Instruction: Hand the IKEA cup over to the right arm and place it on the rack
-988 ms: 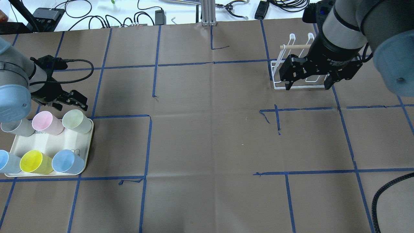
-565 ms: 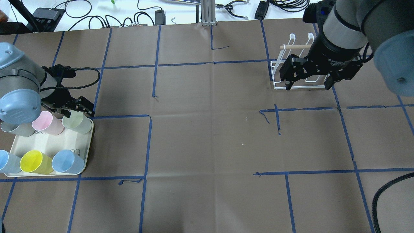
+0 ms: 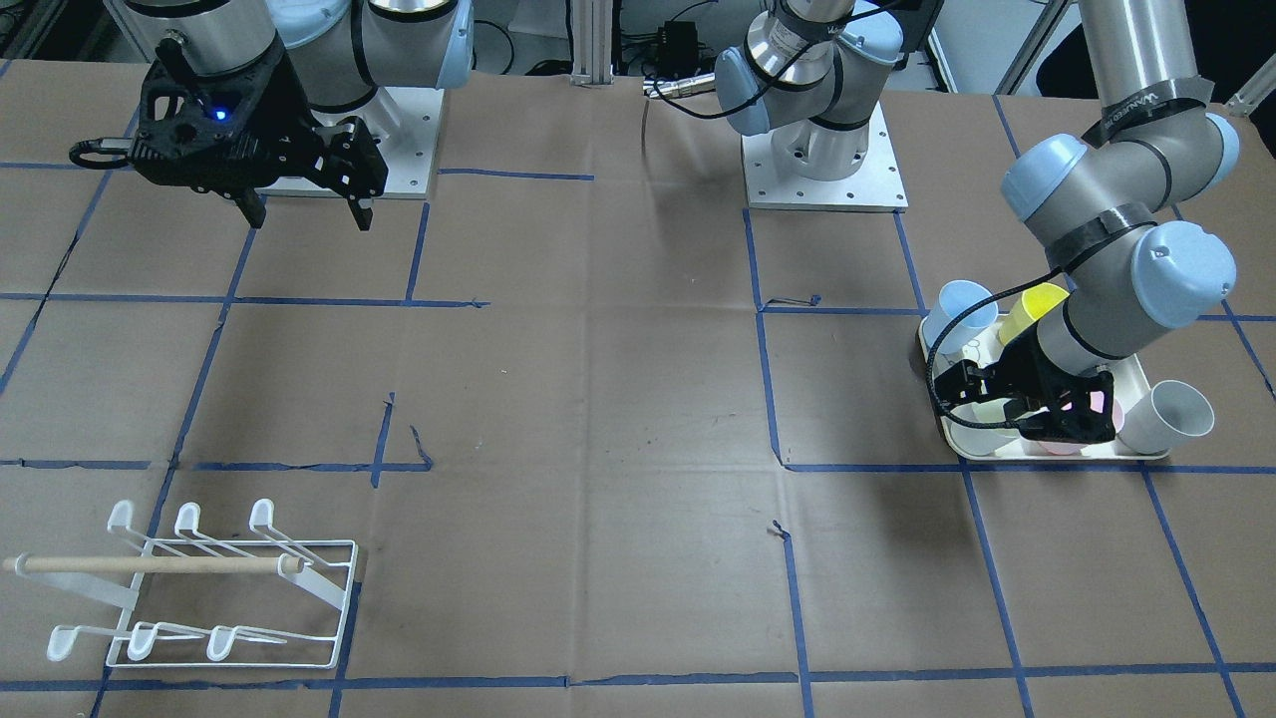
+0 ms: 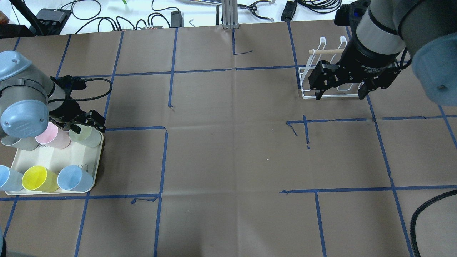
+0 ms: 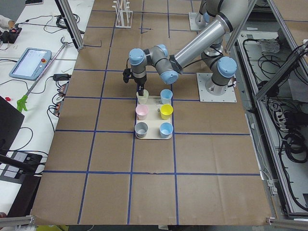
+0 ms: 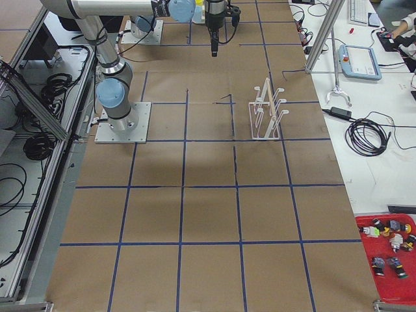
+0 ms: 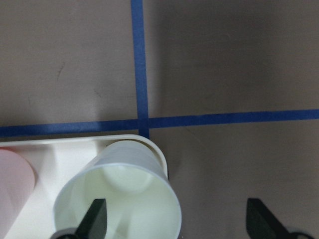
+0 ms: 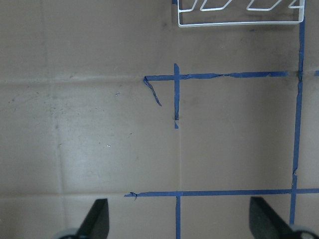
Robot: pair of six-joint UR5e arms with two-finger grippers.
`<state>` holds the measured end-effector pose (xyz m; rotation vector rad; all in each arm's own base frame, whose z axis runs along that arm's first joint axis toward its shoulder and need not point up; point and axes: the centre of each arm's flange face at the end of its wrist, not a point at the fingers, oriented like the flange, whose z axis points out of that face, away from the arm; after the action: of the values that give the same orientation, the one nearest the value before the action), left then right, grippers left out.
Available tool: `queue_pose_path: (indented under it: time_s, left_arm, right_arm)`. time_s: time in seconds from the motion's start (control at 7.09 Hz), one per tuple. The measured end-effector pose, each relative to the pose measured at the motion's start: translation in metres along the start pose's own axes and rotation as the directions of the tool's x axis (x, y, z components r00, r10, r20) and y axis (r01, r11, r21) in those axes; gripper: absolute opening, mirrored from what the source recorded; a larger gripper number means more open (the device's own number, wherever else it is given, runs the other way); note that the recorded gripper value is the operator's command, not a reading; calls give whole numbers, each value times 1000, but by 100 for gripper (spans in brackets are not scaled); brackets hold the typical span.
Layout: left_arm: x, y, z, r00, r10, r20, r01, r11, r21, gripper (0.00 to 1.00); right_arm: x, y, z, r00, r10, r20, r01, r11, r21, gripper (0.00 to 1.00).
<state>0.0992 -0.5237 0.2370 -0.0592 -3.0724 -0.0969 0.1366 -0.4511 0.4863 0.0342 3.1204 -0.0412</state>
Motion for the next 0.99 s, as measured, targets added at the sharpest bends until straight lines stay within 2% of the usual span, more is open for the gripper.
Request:
queue_pose_path:
  time_s: [0.14, 0.28, 0.42, 0.71, 0.85, 0.99]
  left_arm:
    - [0, 0, 2, 1000, 0, -1, 0, 1000, -3, 26]
    - [0, 0, 3, 1000, 1, -1, -1, 1000, -6, 4]
    - [-1, 0, 3, 1000, 2, -1, -2, 1000, -7, 0]
    - [-7, 1, 3, 1000, -5, -1, 5, 1000, -6, 0]
    - [-15, 3, 1, 1000, -17, -1, 17, 1000, -3, 0]
    - [-21, 3, -3, 1000, -28, 1, 28, 1000, 1, 0]
  right_arm:
    - [0, 0, 0, 1000, 1, 0, -1, 1000, -1, 100]
    - [0, 0, 1, 1000, 1, 0, -1, 1000, -3, 100]
    - [0, 0, 1, 1000, 1, 0, -1, 1000, -4, 100]
    - [0, -1, 0, 1000, 2, 4, -2, 1000, 4, 100]
    - [-3, -1, 3, 999, 4, 35, -4, 1000, 11, 100]
    - [-11, -3, 12, 993, 8, 121, -11, 999, 32, 100]
